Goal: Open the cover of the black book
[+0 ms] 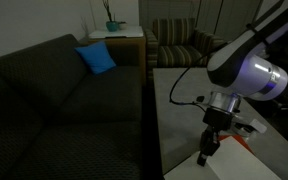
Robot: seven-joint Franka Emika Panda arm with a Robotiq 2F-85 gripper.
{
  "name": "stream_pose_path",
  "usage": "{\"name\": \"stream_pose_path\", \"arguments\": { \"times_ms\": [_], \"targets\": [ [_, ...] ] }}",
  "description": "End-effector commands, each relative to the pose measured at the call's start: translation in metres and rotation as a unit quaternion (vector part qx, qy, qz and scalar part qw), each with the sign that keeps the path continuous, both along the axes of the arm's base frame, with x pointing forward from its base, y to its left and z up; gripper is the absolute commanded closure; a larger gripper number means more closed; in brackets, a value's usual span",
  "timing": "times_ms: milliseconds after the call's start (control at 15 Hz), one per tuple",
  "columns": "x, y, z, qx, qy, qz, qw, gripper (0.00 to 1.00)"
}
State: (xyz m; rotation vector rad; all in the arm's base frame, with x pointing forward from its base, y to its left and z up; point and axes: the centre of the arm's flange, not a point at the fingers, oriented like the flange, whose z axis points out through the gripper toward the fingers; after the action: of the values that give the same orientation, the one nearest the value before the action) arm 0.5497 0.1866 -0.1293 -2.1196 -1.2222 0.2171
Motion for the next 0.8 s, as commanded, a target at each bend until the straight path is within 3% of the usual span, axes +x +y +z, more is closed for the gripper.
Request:
{"name": "stream_pose_path", "arguments": {
  "times_ms": [0,200,400,733],
  "targets": [
    [-0.003,0.005,-0.005,-0.060,-0.065,-0.044,0.9951,1.00],
    [-0.003,0.010,0.005,-0.105,-0.118,-0.074,0.9847,1.00],
    [-0.004,0.014,0.012,-0.154,-0.168,-0.103,0.9684,1.00],
    [-0.009,-0.002,0.018,-0.241,-0.223,-0.147,0.9330,1.00]
  ]
}}
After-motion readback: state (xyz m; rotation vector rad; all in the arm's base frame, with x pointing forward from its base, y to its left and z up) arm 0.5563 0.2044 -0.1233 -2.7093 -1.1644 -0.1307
